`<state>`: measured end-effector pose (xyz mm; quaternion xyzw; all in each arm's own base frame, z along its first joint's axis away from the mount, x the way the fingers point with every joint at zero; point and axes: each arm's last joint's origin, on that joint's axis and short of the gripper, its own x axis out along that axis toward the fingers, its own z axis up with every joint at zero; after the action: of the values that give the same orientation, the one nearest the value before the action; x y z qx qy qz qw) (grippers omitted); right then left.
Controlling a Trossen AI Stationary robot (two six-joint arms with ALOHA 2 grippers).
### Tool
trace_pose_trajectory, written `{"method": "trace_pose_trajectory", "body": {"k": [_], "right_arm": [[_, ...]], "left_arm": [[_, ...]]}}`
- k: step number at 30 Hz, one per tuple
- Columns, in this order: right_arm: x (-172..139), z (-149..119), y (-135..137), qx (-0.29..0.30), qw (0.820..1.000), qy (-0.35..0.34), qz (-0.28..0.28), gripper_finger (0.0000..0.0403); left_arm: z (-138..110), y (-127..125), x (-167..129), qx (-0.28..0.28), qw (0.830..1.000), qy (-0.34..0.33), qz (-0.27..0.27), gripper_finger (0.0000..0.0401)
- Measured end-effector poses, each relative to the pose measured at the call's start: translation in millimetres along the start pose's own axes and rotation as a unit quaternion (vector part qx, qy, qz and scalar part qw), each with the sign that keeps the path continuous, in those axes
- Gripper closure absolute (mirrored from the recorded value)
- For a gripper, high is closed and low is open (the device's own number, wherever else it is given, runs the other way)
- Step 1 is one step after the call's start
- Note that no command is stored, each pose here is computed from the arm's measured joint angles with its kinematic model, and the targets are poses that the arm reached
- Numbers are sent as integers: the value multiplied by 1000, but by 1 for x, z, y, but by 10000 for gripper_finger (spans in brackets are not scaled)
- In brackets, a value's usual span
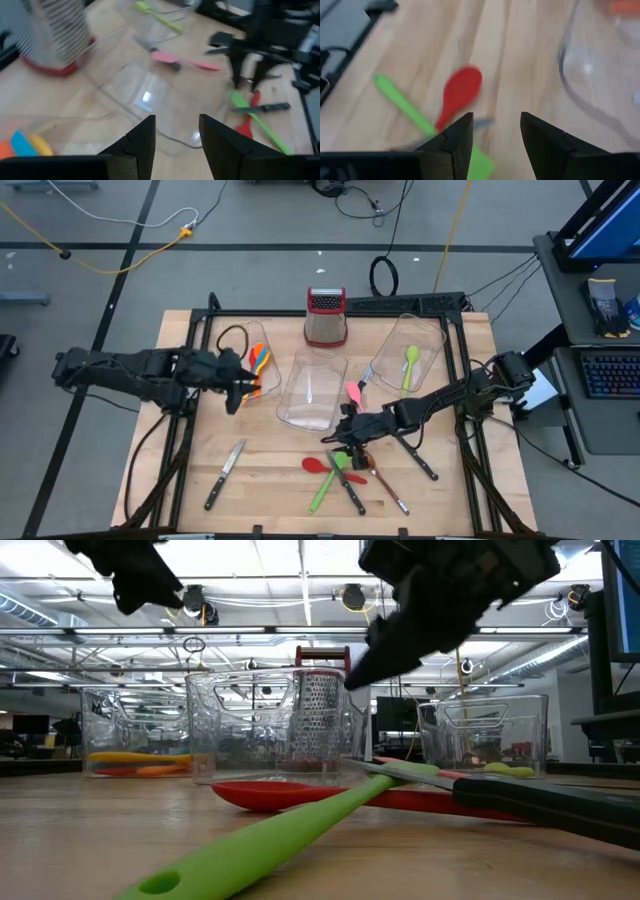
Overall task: Pick & Place Kitchen Items
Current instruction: Put the pink spatula into the left transparent bin
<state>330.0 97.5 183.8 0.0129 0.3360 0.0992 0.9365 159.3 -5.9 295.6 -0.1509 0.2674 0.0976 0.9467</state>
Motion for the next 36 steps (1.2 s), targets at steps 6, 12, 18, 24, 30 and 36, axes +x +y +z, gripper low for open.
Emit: {"method": "trace_pose_trajectory", "body": {"k": [6,12,18,24,30,36], "right_arm": [[-23,-8,-2,50,995,75,-44,248],[-59,-7,0,105,984,91,-115,248],[-67,-9,0,159,974,94,-130,248],[-66,-17,-7,196,959,127,-162,248],[-67,-17,-13,211,950,118,-200,248],[-65,-29,-16,248,937,126,-213,248]], "left_arm": [[-5,-17,-3,42,999,-8,-21,249],[-10,-29,-8,79,996,-17,-28,249],[-13,-40,-10,113,992,-47,-41,249],[-31,-44,-3,126,989,-54,-58,249],[-51,-38,-2,121,988,-72,-62,249],[-66,-29,-10,120,983,-101,-92,249]]}}
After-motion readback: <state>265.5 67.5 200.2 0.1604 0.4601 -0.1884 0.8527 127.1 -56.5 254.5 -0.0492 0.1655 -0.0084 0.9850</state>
